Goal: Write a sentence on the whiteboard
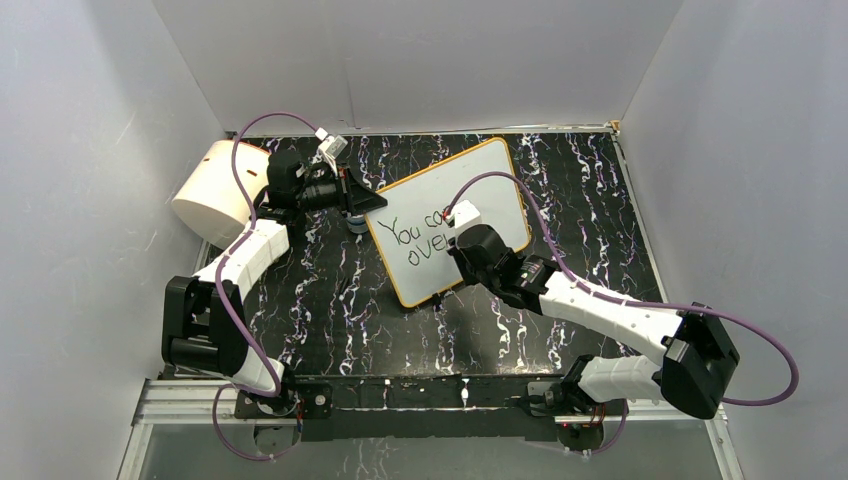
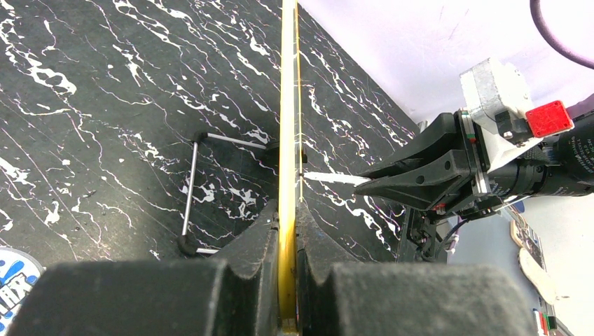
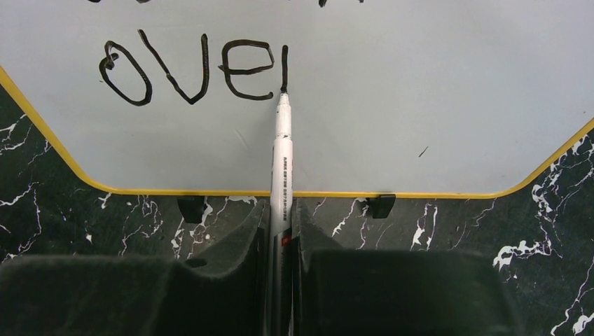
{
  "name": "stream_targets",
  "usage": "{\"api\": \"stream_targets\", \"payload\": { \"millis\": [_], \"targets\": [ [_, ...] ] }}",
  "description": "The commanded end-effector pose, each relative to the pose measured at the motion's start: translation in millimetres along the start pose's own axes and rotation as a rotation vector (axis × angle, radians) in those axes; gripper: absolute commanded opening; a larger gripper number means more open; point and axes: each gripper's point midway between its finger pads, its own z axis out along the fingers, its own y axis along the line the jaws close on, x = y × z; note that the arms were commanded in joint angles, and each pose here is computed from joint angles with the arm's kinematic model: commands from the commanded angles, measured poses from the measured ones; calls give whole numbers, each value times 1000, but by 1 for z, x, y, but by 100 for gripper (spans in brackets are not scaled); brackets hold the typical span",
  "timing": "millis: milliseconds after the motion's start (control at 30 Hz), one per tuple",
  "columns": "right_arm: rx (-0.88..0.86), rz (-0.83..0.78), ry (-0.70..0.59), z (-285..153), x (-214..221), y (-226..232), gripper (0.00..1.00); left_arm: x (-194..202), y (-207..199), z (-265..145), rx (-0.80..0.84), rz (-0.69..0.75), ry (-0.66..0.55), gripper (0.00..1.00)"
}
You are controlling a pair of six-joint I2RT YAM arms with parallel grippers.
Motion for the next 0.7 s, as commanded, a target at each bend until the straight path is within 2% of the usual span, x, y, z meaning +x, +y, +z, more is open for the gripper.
{"api": "stream_targets", "payload": {
  "millis": [0, 333, 667],
  "targets": [
    [-7, 24, 18, -1, 5, 0, 0, 39, -4, 6, 26, -83, 108, 0],
    [-5, 25, 21, 0, 7, 0, 0, 39, -3, 6, 24, -86, 109, 0],
    [-12, 24, -39, 2, -14, 1, 0, 39, -4, 6, 27, -84, 109, 0]
  ]
}}
